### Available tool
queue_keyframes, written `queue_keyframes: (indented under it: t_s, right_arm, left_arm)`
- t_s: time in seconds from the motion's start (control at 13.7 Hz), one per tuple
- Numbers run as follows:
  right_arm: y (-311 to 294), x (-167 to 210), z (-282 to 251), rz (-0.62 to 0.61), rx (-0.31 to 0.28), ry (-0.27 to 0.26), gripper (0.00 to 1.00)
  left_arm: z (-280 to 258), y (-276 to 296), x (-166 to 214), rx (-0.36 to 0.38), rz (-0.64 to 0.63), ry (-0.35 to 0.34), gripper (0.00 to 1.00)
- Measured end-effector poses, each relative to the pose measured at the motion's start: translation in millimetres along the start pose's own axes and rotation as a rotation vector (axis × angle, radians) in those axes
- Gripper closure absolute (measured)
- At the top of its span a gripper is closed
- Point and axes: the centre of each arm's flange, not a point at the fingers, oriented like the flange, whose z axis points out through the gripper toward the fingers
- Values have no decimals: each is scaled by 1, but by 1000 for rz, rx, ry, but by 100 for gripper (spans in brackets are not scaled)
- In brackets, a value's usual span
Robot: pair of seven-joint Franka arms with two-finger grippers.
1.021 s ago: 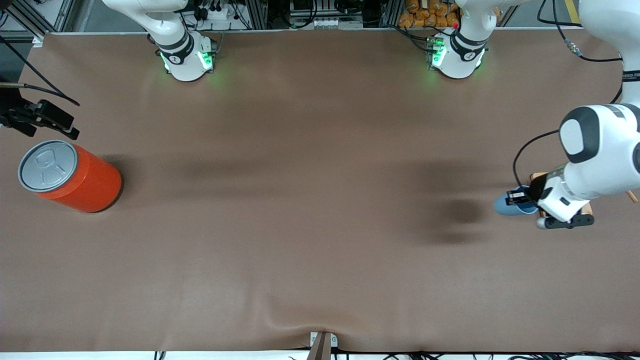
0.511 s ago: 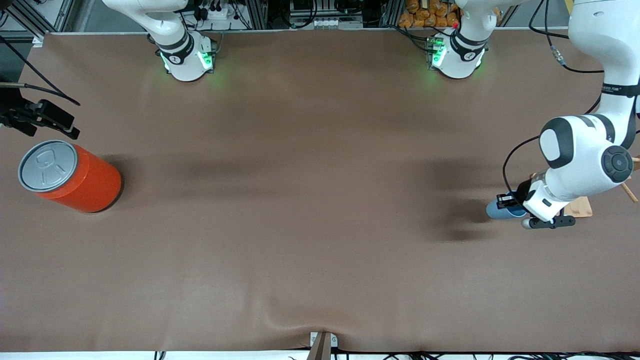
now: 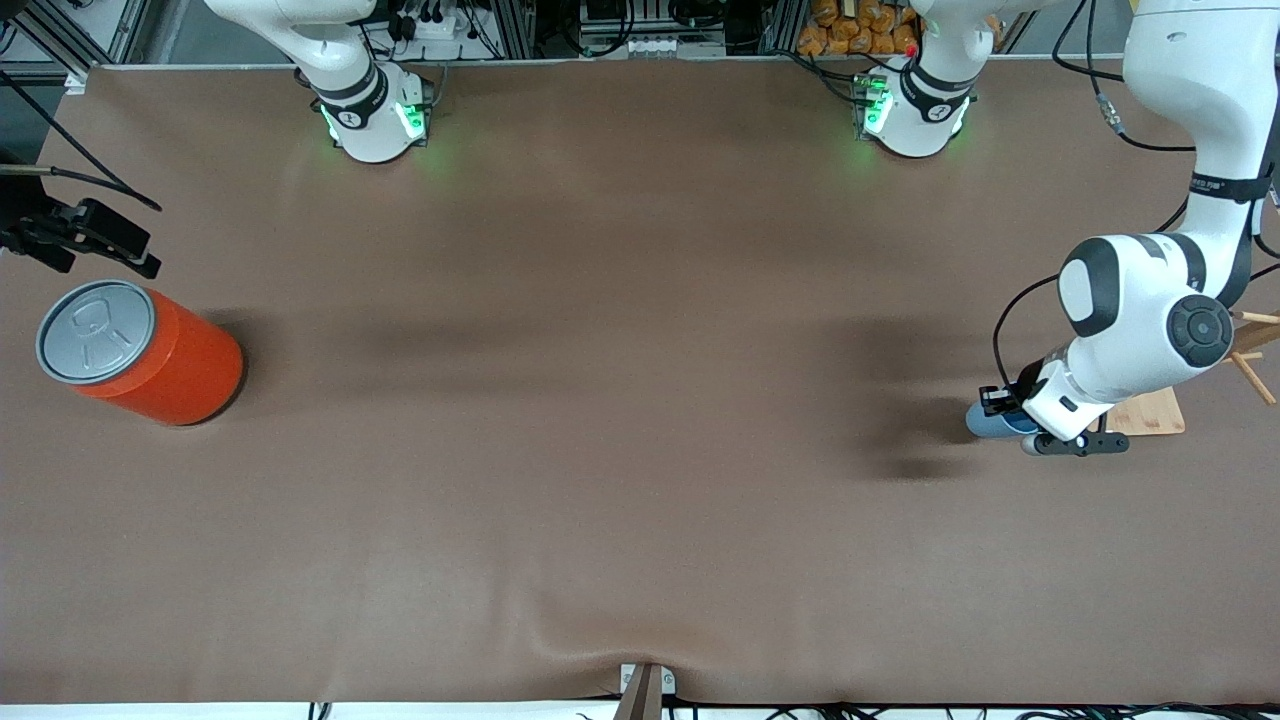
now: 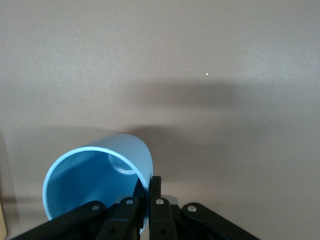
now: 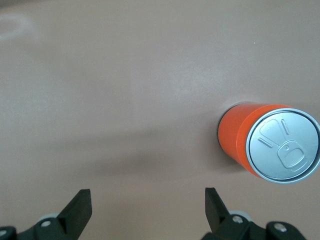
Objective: Flip cup
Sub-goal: 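Lower the inverted cup onto the table beside the wooden stand, then open the left gripper and raise it away from the cup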
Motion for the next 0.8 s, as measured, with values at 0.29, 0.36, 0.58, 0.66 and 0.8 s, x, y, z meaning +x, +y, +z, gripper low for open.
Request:
queue_keyframes:
  t_s: [0.29, 0.36, 0.58, 0.66, 0.8]
  right_arm:
    - [-1, -1, 1, -2, -1, -8, 0]
    - [-2, -1, 1, -3, -1, -12, 0]
    - [-2, -2, 1, -4, -1, -15, 0]
    - [-2, -2, 1, -4, 0, -15, 0]
    - [-2, -2, 1, -4, 0, -15, 0]
  left_arm:
    - [9, 7, 2, -1, -28, 0, 94]
    - [9, 12, 2, -1, -33, 0, 90]
    - [0, 20, 7, -2, -30, 22, 61]
    - [-9, 19, 11, -2, -32, 41, 50]
    - [-36, 16, 16, -1, -37, 84, 30]
